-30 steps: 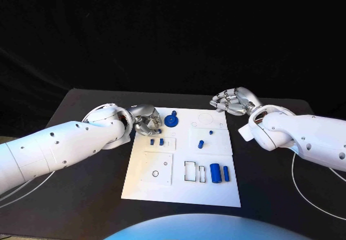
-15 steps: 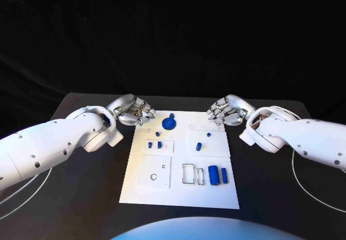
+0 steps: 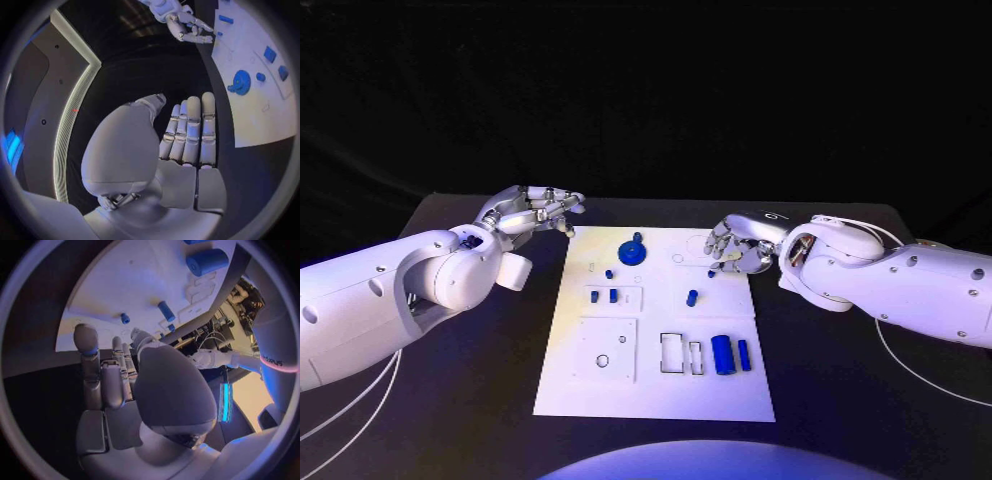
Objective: Assemble the parts on the task board
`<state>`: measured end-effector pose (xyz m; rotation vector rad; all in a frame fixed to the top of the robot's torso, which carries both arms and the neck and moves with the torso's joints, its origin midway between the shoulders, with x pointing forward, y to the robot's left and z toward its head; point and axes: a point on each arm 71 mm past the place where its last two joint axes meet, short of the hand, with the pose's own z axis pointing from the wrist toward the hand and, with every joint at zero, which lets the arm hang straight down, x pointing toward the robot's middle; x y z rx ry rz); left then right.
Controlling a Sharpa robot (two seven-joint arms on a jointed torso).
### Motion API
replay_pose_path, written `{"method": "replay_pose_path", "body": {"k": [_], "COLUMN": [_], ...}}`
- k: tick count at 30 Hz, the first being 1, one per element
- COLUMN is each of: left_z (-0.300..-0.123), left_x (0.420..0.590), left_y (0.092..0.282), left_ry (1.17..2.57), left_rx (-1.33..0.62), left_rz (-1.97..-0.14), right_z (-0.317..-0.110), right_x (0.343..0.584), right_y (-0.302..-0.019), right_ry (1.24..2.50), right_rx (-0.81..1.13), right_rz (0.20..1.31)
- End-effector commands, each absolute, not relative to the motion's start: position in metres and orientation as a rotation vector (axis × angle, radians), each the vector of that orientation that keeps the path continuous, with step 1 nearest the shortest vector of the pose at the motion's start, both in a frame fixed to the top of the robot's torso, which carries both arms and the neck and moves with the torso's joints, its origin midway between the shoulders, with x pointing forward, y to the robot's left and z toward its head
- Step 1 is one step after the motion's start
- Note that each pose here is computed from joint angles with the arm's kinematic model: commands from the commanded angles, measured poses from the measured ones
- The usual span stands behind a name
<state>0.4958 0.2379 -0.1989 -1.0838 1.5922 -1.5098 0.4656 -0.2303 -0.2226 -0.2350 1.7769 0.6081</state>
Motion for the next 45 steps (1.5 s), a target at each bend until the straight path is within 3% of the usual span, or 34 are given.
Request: {"method": "replay_pose_path", "body": {"k": [1, 45], "left_z": [-0.194, -0.193], "left_x": [0.494, 0.491], "left_y": [0.235, 0.243], "left_ry": [1.509, 1.498], "left_rx": [-1.151, -1.138], "left_rz": [-1.639, -1.621], "right_z": [-0.228, -0.244], "right_x": [0.463, 0.452], "right_y": [-0.228, -0.21], "right_ry": [1.797, 1.792], "right_rx": [-0.374, -0.484], "right_rz": [0.48, 0.387]}}
